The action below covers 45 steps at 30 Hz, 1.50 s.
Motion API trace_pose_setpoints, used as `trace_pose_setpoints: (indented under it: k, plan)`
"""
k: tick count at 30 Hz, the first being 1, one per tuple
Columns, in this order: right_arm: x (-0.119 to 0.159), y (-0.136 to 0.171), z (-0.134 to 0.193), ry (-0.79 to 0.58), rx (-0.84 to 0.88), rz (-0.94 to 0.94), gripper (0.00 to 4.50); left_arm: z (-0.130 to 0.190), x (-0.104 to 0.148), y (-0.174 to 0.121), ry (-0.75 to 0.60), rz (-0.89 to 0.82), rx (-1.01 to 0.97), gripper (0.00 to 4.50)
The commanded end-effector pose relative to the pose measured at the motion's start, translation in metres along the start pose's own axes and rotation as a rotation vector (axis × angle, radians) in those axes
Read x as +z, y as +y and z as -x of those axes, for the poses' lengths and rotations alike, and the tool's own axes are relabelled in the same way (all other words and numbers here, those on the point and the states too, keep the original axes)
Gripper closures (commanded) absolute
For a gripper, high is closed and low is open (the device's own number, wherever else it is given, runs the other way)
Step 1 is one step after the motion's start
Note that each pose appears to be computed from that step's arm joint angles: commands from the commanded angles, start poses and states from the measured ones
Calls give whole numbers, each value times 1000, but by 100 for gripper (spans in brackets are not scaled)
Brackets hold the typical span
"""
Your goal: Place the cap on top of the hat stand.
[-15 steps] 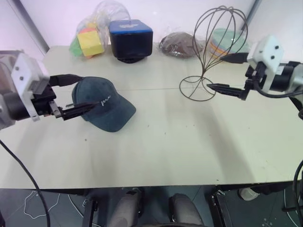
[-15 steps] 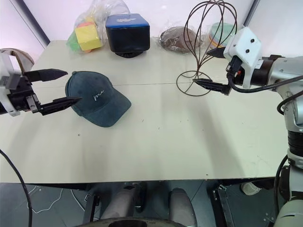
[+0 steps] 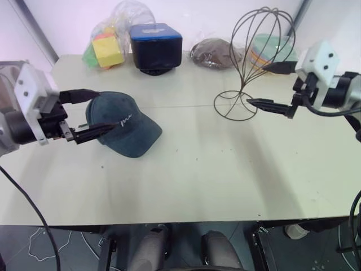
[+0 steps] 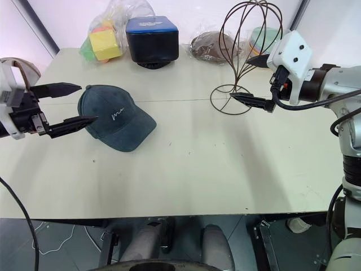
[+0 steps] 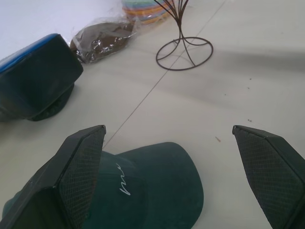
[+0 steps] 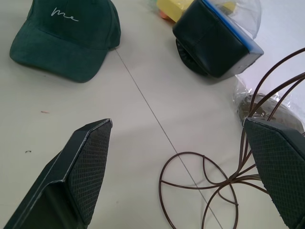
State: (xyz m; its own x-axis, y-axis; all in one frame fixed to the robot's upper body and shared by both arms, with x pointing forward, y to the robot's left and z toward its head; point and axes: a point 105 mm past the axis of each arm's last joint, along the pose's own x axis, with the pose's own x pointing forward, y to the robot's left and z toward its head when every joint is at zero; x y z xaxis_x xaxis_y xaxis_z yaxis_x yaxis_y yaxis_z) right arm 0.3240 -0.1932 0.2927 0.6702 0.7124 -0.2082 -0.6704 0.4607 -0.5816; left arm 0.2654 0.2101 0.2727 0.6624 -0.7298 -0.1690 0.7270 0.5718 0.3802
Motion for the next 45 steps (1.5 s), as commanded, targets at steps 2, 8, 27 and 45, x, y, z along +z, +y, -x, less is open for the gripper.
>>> trace_pose_setpoints:
  k: [2,8,27,45]
  plan:
    - [15,-3,3,-36,-18,47,0,3,16,1,-33,-66,12,1]
    - [15,-4,3,-36,-23,49,0,1,17,1,-35,-70,6,1]
    - [14,-4,5,-27,-28,53,0,-4,16,-2,-14,-86,-11,1]
    - [7,9,-1,-33,-14,16,0,-81,-47,-46,159,-436,231,1]
